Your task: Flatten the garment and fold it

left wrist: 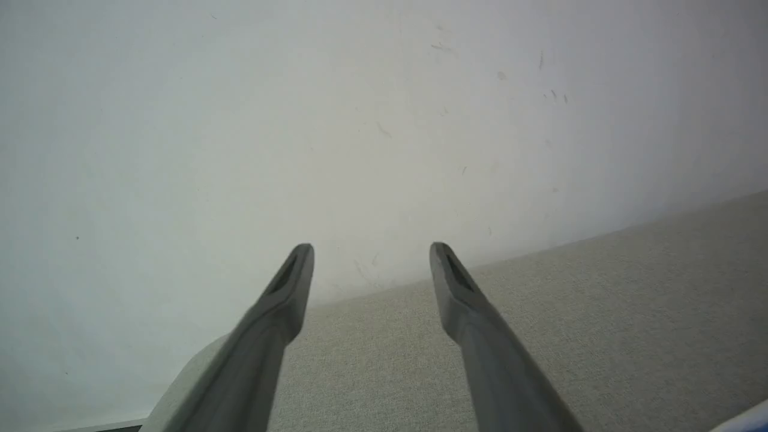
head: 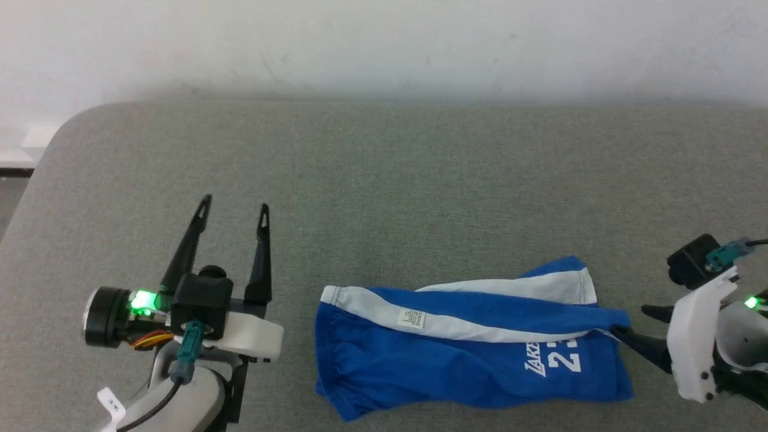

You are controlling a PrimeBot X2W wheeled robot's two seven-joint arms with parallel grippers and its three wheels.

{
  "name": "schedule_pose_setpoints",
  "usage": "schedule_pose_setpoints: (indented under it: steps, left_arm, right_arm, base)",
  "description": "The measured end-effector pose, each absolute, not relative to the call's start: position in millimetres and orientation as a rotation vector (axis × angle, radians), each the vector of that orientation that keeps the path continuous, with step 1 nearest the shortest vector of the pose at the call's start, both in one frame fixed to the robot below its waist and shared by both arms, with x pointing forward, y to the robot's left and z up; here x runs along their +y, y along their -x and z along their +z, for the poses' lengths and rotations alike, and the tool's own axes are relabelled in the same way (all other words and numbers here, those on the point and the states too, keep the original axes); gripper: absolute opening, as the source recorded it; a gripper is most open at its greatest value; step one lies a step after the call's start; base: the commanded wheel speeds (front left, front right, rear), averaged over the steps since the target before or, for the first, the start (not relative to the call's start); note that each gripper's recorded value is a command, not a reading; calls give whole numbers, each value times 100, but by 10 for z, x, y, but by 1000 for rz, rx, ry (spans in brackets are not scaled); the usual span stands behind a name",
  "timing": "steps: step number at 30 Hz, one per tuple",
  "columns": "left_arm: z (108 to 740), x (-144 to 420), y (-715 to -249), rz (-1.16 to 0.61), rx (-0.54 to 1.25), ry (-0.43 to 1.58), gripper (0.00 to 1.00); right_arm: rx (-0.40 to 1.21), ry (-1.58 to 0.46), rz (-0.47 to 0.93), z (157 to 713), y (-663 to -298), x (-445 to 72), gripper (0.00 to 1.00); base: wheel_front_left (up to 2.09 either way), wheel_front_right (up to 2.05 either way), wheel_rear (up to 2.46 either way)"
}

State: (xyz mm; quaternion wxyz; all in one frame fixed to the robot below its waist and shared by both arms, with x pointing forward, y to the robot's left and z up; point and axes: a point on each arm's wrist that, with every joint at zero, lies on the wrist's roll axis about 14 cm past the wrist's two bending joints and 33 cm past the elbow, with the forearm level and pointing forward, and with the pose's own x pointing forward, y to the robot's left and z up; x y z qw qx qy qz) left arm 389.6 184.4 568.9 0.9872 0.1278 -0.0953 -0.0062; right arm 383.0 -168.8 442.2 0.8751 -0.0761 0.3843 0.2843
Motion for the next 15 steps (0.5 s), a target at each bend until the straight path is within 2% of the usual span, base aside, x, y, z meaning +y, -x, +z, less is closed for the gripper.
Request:
schedule_pose_setpoints:
  steps: [9, 15]
  left_arm:
    - [5698, 2184, -3755, 232, -239, -230, 100]
    - [5626, 2178, -3636, 256, -235, -206, 100]
  right_arm:
    - [954, 79, 573, 3852, -3869, -1424, 100]
    - [995, 94, 585, 3688, -3865, -1343, 100]
  base:
    - [0, 0, 0]
    - [0, 0, 0]
